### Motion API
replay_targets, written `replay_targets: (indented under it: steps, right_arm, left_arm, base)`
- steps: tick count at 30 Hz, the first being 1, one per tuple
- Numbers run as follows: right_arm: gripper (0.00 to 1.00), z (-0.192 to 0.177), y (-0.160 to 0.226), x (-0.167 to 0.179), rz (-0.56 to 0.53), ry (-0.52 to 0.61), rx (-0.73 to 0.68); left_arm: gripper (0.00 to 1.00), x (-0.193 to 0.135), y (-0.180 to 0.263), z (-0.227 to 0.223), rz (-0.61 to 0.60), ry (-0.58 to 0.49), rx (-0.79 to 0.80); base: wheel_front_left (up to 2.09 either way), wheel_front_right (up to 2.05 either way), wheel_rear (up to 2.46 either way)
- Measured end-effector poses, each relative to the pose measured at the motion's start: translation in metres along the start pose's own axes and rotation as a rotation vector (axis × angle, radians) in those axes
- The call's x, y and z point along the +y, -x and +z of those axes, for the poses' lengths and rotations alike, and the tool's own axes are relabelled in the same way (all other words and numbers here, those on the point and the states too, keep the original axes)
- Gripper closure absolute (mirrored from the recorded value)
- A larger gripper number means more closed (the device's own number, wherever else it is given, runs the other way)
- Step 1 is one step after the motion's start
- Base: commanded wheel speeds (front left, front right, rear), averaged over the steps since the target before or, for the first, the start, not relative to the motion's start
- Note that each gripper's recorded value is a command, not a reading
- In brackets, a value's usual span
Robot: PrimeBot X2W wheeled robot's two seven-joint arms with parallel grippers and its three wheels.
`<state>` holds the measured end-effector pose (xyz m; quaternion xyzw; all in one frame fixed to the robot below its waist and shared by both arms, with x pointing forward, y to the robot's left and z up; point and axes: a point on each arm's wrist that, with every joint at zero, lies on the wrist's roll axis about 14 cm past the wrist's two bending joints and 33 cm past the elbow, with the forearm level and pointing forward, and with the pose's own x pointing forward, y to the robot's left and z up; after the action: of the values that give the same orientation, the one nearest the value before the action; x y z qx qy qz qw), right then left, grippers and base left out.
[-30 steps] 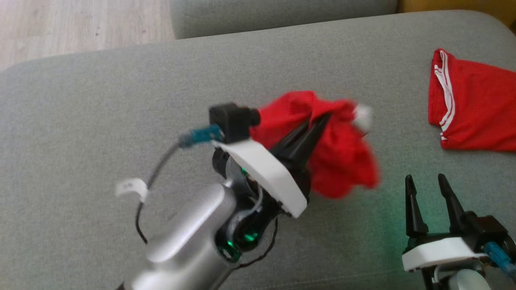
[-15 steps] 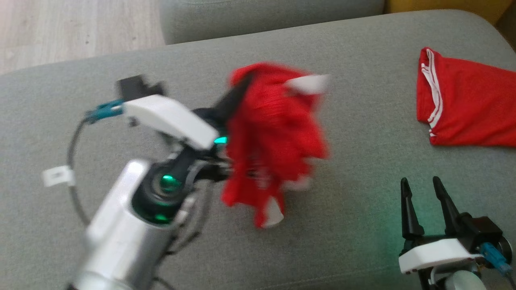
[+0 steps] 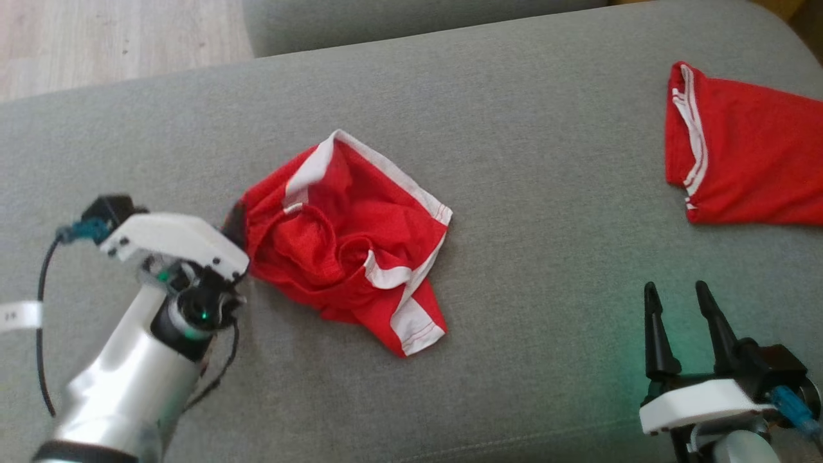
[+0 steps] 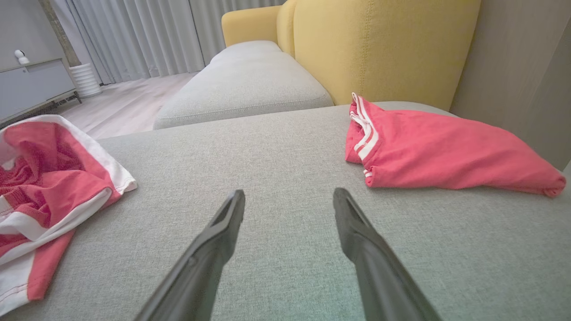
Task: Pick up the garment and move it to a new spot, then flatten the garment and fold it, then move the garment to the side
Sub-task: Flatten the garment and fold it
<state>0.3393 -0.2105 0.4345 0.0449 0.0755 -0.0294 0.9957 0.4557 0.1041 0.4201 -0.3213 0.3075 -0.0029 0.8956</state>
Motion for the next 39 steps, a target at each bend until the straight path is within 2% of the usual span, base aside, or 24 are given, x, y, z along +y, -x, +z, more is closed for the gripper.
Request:
replay_targets:
  steps: [6, 10, 15, 18, 22, 28, 33, 34, 36, 39]
  right_arm:
    - [0.00, -0.002, -0.004, 0.005, 0.017, 0.001, 0.006]
    - [0.00, -0.002, -0.006, 0.009, 0.028, 0.001, 0.006]
    - [0.00, -0.005, -0.008, 0.010, 0.032, 0.002, 0.016]
    - [0.00, -0.009, -0.010, 0.011, 0.035, 0.000, 0.030]
    - [0.00, -0.012, -0.016, 0.014, 0.041, -0.005, 0.040]
    - [0.00, -0.009, -0.022, 0.013, 0.040, -0.002, 0.030]
    - [0.00, -0.009, -0.020, 0.008, 0.024, -0.001, 0.033]
    - [0.00, -0.009, -0.019, 0.007, 0.022, -0.001, 0.033]
    - [0.00, -0.010, -0.018, 0.006, 0.019, -0.002, 0.034]
    - [0.00, -0.009, -0.017, 0.006, 0.017, -0.002, 0.032]
  left_arm:
    - [0.00, 0.000, 0.005, 0.050, -0.002, -0.253, -0.207]
    - [0.00, -0.015, 0.015, 0.069, -0.050, -0.358, -0.298]
    - [0.00, -0.070, 0.028, 0.014, -0.246, -0.502, -0.189]
    - [0.00, -0.082, 0.038, -0.035, -0.303, -0.591, -0.085]
    - [0.00, -0.086, 0.042, -0.082, -0.328, -0.661, 0.020]
    - [0.00, -0.080, 0.029, -0.093, -0.288, -0.731, 0.054]
    - [0.00, -0.080, 0.024, -0.099, -0.285, -0.746, 0.091]
    - [0.19, -0.078, 0.023, -0.101, -0.280, -0.746, 0.104]
    - [1.00, -0.077, 0.022, -0.107, -0.285, -0.745, 0.132]
    - [1.00, -0.080, 0.025, -0.113, -0.312, -0.752, 0.156]
  base:
    - [0.00, 0.00, 0.00]
    - [0.00, 0.00, 0.00]
    - [0.00, 0.00, 0.00]
    - [0.00, 0.00, 0.00]
    - [0.00, 0.00, 0.00]
    - [0.00, 0.00, 0.00]
    - [0.00, 0.00, 0.00]
    - [0.00, 0.00, 0.00]
    - [0.00, 0.00, 0.00]
    - [0.00, 0.00, 0.00]
